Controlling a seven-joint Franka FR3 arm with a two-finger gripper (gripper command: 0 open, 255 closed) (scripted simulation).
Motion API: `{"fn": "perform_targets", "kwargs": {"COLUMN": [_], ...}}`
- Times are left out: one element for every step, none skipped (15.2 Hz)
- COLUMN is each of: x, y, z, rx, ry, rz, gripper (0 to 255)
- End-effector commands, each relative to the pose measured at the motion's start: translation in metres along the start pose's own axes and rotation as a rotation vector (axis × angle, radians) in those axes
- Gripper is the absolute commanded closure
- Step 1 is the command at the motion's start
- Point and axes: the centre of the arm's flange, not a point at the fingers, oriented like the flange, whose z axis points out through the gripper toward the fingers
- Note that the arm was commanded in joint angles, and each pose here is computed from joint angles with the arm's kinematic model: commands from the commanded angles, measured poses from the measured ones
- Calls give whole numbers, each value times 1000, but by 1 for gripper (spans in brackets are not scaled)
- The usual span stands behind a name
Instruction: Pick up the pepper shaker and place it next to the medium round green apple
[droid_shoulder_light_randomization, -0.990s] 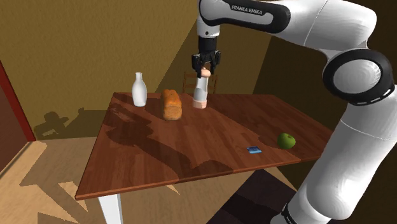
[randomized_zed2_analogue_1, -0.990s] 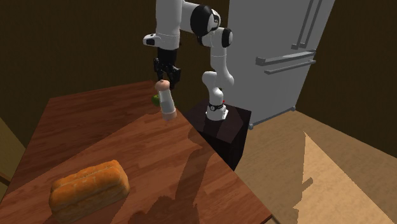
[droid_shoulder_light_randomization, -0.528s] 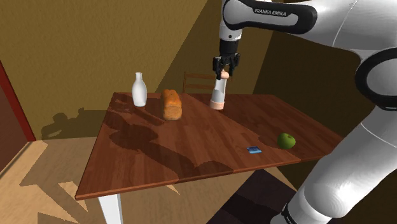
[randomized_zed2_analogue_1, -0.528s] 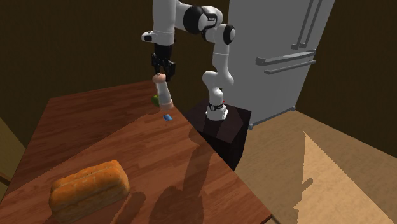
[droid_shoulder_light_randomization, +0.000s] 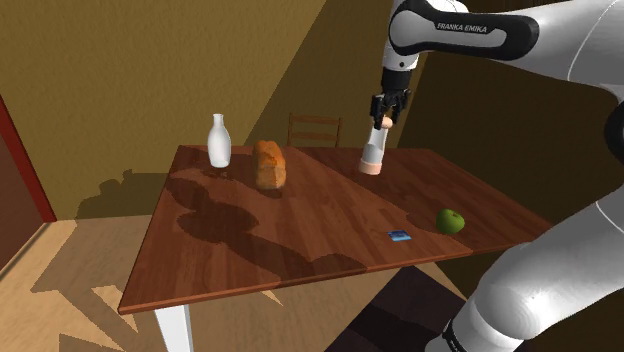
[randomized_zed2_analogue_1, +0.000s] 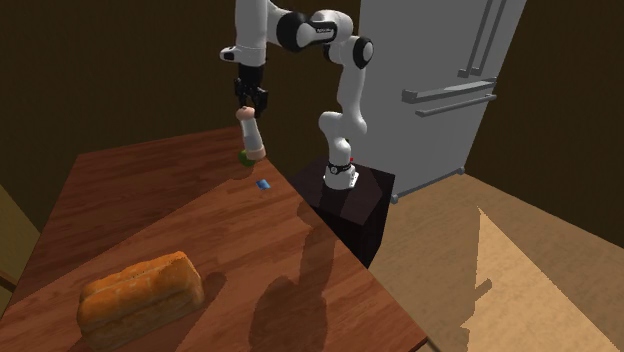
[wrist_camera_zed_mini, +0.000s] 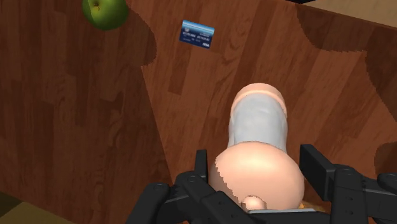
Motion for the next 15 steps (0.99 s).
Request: {"fn": "perform_targets", "kwargs": {"x": [-11, -18, -24, -30, -37, -43, -49, -56, -62, -68, -74, -81, -87, -93, -100], "y": [25, 37, 48, 60, 71, 83, 94, 106, 117, 128, 140, 151, 163, 174, 186], "z": [3, 4, 6, 8, 10, 11, 13, 15, 17, 18, 20, 22, 24, 26, 27], "rx": [0, 0, 0, 0, 0, 0, 0, 0, 0, 0, 0, 0, 0, 0, 0], "ry": [1, 1, 1, 1, 1, 1, 1, 1, 1, 1, 1, 1, 1, 1, 1], "rz": [-1, -1, -1, -1, -1, -1, -1, -1, -1, -1, -1, -1, -1, -1, -1], "gripper": [255, 255, 255, 255, 255, 255, 255, 255, 255, 255, 255, 255, 255, 255, 255]}}
